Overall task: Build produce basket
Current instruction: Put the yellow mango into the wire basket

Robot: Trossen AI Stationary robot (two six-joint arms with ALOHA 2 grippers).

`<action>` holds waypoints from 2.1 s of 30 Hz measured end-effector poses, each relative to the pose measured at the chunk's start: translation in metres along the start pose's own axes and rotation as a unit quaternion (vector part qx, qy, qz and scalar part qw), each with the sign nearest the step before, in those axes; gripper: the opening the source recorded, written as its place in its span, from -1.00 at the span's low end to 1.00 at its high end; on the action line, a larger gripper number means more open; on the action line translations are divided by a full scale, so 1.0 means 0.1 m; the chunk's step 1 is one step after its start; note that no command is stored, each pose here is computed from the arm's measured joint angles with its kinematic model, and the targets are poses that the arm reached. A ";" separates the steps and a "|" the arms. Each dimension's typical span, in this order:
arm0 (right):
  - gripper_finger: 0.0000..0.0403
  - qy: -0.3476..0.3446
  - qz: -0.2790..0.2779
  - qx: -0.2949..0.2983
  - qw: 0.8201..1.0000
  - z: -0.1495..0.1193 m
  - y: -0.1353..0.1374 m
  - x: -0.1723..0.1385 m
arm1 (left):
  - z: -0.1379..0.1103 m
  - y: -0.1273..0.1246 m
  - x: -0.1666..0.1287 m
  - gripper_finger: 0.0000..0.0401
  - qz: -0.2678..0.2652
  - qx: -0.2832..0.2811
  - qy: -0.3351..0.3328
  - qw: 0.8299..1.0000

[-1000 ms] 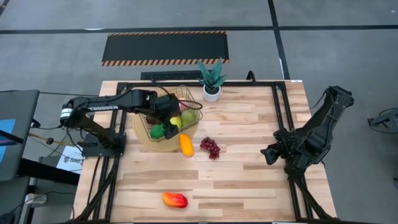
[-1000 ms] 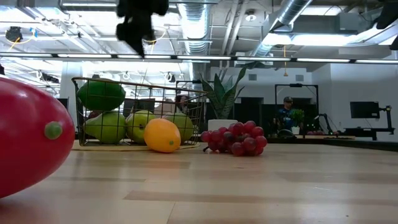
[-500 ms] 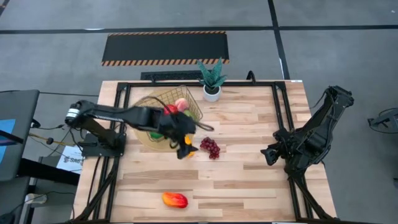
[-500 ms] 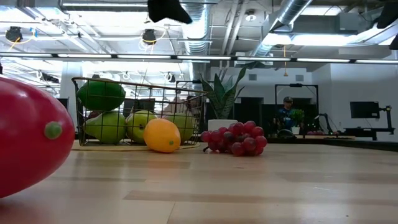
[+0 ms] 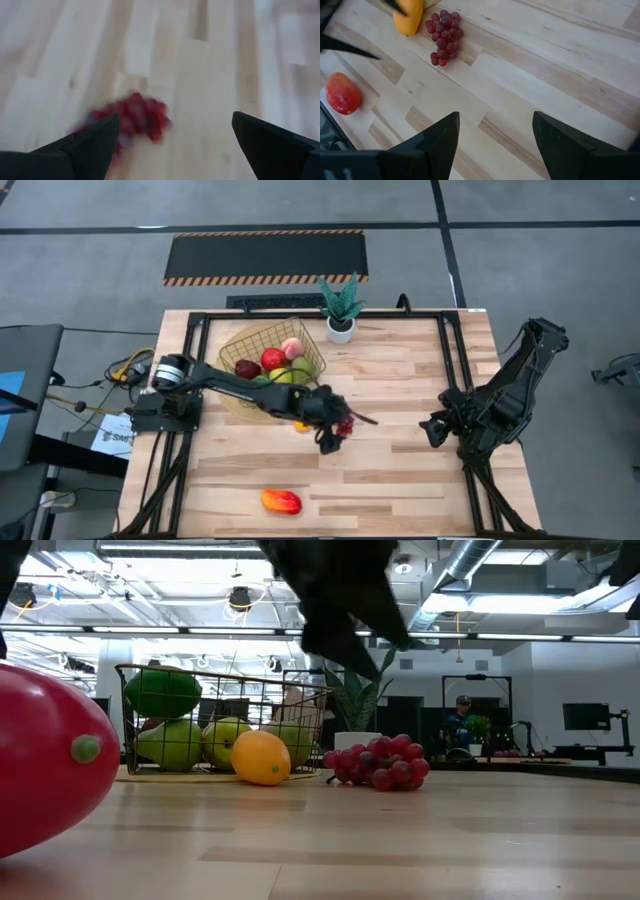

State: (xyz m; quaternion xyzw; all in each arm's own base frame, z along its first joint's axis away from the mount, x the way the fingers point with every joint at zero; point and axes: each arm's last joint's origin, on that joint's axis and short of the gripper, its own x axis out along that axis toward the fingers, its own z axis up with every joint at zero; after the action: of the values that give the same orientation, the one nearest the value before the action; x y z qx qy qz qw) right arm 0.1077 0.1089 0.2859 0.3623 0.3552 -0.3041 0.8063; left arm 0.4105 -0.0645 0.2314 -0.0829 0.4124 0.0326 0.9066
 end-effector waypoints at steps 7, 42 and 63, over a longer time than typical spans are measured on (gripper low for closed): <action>0.36 0.002 0.000 0.001 1.000 0.00 0.00 0.00 | 0.05 0.19 0.34 0.85 0.009 0.089 -0.033 0.995; 0.36 0.003 0.006 0.005 1.000 -0.01 0.01 0.00 | -0.32 -0.17 -0.20 0.85 0.334 -0.443 0.115 0.824; 0.36 0.004 0.011 -0.014 1.000 -0.01 0.03 0.00 | -0.32 -0.17 -0.11 0.85 0.359 -0.544 0.028 0.758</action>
State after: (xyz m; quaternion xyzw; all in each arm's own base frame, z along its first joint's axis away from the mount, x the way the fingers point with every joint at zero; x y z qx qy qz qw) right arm 0.1093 0.1110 0.2865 0.3565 0.3584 -0.2886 0.8131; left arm 0.3813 -0.0865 0.2212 -0.4083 0.3502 0.5724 0.6189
